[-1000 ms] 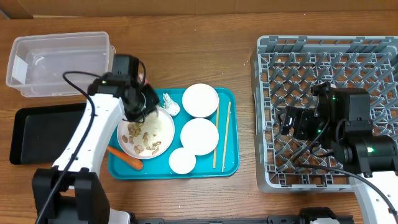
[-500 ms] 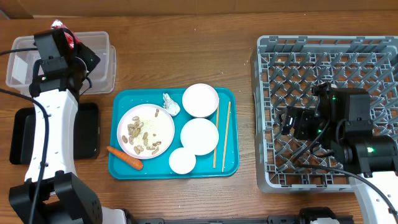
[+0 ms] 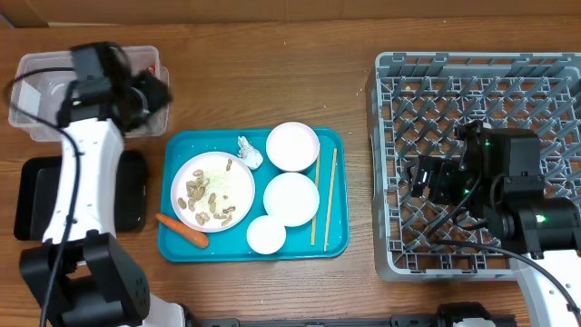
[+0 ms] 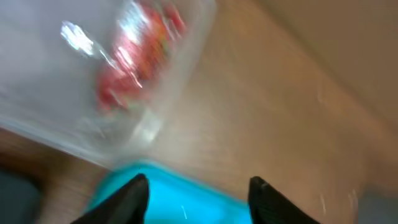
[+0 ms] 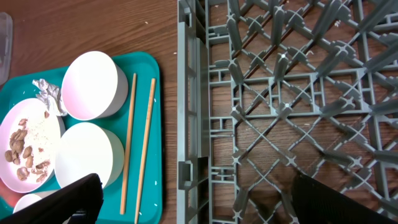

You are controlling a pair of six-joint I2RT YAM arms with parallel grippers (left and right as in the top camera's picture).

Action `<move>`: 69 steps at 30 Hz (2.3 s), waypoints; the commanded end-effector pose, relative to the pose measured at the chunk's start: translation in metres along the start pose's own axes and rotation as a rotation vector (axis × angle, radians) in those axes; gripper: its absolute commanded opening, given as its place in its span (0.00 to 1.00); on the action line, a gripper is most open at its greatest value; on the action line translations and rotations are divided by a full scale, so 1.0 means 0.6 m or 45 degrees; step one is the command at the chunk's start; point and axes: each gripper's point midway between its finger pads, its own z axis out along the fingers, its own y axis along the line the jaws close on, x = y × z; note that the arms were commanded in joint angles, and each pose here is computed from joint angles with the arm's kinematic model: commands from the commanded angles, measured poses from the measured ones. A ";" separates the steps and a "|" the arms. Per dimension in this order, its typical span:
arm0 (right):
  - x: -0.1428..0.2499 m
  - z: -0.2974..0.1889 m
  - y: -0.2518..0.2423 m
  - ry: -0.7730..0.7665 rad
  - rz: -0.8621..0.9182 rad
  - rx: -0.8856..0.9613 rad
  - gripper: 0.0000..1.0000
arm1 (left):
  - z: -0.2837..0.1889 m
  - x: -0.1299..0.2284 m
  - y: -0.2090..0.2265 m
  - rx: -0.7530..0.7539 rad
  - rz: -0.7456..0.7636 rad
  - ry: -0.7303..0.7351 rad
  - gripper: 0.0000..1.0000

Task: Sort waste into correct bins and load items into the dishwasher
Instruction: 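Carry the wrapper to the clear bin and release it, then grasp the crumpled white tissue with the left gripper, then drop the tissue into the clear bin with the left gripper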

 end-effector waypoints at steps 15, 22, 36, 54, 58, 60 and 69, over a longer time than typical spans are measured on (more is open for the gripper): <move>-0.004 -0.009 -0.003 -0.010 0.002 0.021 1.00 | 0.112 0.277 -0.083 -0.168 0.371 0.548 0.63; -0.004 -0.007 -0.004 -0.004 0.003 0.022 1.00 | 0.145 0.291 -0.067 -0.205 0.370 0.581 0.45; 0.000 -0.007 -0.006 0.008 0.005 0.031 1.00 | 0.117 0.211 -0.090 -0.181 0.328 0.471 0.04; -0.001 -0.007 -0.008 0.006 0.006 0.040 1.00 | -0.025 -0.168 0.082 -0.313 -0.044 -0.201 0.52; 0.000 -0.007 -0.008 0.006 0.006 0.040 1.00 | -0.024 -0.154 0.082 -0.319 -0.045 -0.157 0.51; 0.000 -0.007 -0.008 0.007 0.006 0.040 1.00 | -0.019 -0.117 0.074 -0.287 -0.053 -0.037 0.48; -0.014 -0.007 -0.004 -0.036 -0.003 0.028 1.00 | -0.071 0.098 0.083 -0.394 0.042 0.649 0.58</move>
